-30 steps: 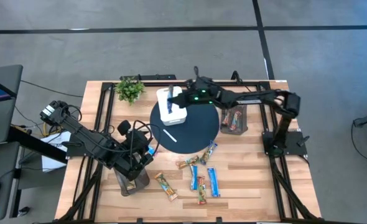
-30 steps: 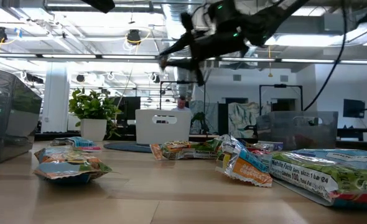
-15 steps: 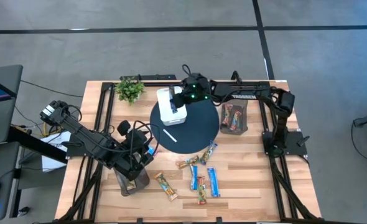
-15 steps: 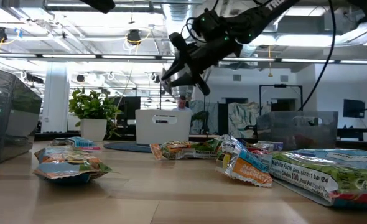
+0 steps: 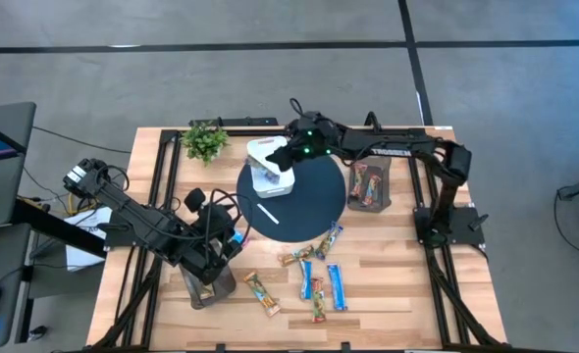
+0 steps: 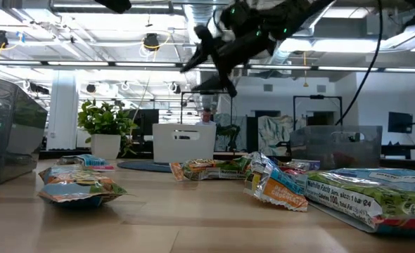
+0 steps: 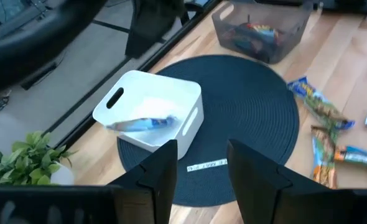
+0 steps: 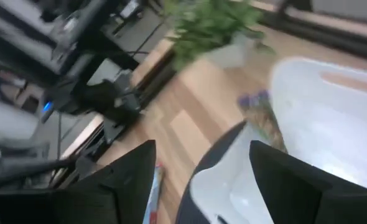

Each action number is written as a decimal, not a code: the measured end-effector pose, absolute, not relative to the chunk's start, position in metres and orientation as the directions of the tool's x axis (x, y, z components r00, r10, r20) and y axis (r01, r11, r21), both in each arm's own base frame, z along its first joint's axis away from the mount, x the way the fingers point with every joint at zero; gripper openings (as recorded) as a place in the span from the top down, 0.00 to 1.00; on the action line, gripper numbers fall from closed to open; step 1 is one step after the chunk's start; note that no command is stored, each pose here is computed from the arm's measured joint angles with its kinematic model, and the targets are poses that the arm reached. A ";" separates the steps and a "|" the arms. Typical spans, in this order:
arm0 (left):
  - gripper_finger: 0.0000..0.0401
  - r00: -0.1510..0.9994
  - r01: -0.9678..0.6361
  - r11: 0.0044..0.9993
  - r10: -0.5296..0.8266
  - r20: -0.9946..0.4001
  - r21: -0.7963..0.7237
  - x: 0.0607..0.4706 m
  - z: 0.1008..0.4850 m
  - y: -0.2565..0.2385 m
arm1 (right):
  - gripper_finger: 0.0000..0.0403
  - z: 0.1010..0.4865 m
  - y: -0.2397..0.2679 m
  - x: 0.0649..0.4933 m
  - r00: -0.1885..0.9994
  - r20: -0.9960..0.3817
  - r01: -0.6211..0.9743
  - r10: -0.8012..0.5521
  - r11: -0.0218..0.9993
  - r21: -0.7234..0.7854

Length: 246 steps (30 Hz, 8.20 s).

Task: Pick and place Granola Bars by type
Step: Move red granola bar to the center of the table, then put the top yellow granola bar into the bottom black bin

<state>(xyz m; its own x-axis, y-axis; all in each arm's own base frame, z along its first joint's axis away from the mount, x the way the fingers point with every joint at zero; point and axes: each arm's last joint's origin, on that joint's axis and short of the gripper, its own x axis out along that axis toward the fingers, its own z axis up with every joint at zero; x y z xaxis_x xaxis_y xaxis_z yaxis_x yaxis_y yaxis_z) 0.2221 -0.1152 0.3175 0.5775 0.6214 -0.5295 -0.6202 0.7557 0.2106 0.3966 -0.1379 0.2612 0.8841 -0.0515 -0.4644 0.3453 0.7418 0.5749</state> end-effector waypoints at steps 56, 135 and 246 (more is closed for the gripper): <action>0.66 0.580 -0.191 0.958 0.285 -0.763 0.213 0.251 0.314 -0.101 | 0.37 0.278 0.076 0.327 0.587 -0.802 0.016 0.109 0.989 0.146; 0.81 0.094 0.462 0.883 -0.137 -0.986 -0.079 0.271 0.159 0.014 | 0.37 0.231 0.165 0.313 0.529 -0.848 0.585 0.026 0.714 0.386; 0.87 0.537 0.083 0.996 -0.063 -0.841 -0.022 0.362 0.157 -0.058 | 0.37 0.227 0.153 0.290 0.316 -0.946 0.413 -0.069 0.908 0.072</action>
